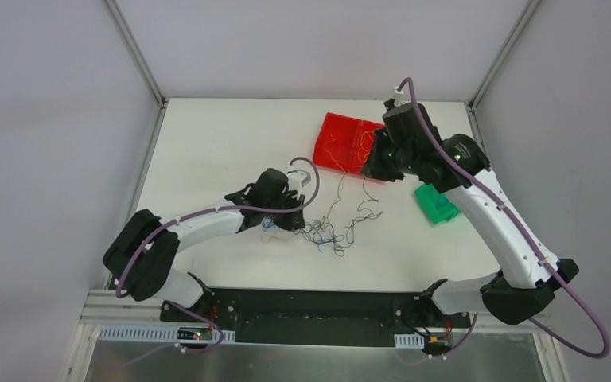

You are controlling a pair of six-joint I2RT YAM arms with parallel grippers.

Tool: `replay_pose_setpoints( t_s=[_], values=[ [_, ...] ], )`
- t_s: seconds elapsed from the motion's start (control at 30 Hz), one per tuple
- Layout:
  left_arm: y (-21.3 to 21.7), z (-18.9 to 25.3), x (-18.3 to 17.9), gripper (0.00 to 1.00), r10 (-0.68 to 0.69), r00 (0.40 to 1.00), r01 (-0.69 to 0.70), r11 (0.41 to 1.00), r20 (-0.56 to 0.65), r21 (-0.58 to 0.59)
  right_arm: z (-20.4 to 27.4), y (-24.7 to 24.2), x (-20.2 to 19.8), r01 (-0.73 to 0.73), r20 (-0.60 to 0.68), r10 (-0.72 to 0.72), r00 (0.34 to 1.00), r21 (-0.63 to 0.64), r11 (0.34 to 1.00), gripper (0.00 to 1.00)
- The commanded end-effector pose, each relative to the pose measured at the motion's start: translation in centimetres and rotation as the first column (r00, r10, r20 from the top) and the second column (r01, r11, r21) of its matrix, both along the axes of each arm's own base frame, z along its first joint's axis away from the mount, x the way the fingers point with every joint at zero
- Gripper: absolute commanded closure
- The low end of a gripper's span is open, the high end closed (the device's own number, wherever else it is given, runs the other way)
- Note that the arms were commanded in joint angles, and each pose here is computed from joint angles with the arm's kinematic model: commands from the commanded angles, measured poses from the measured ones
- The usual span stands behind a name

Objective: Untangle the cables
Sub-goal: Untie the cable.

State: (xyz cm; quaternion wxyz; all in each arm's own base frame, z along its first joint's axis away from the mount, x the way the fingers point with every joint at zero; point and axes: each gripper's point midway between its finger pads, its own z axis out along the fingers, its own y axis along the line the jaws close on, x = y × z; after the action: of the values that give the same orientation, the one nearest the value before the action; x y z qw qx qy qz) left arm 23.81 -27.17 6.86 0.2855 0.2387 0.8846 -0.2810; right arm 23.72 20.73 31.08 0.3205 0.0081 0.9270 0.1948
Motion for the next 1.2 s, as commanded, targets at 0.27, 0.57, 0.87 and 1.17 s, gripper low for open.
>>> replay_pose_setpoints(
  t_s=[0.27, 0.57, 0.87, 1.17],
  values=[
    [7.7, -0.3, 0.8, 1.0, 0.401, 0.916, -0.401, 0.905, 0.028, 0.143, 5.9, -12.3, 2.6, 0.401, 0.196, -0.39, 0.9, -0.021, 0.916, 1.0],
    [19.9, 1.4, 1.6, 1.0, 0.87, 0.468, -0.878, 0.477, -0.157, 0.028, 6.9, -23.5, 0.1, 0.793, 0.387, -0.738, 0.552, 0.028, 0.608, 1.0],
    [19.2, 5.1, 2.1, 1.0, 0.83, 0.537, -0.844, 0.531, -0.151, -0.078, 0.9, -14.2, 0.6, 0.444, 0.12, -0.456, 0.882, 0.109, 0.889, 1.0],
    [18.9, 7.1, 2.7, 1.0, 0.808, 0.579, -0.815, 0.568, -0.109, -0.117, -6.3, -6.2, -2.9, 0.069, -0.138, -0.07, 0.988, -0.011, 0.998, 0.93]
  ],
)
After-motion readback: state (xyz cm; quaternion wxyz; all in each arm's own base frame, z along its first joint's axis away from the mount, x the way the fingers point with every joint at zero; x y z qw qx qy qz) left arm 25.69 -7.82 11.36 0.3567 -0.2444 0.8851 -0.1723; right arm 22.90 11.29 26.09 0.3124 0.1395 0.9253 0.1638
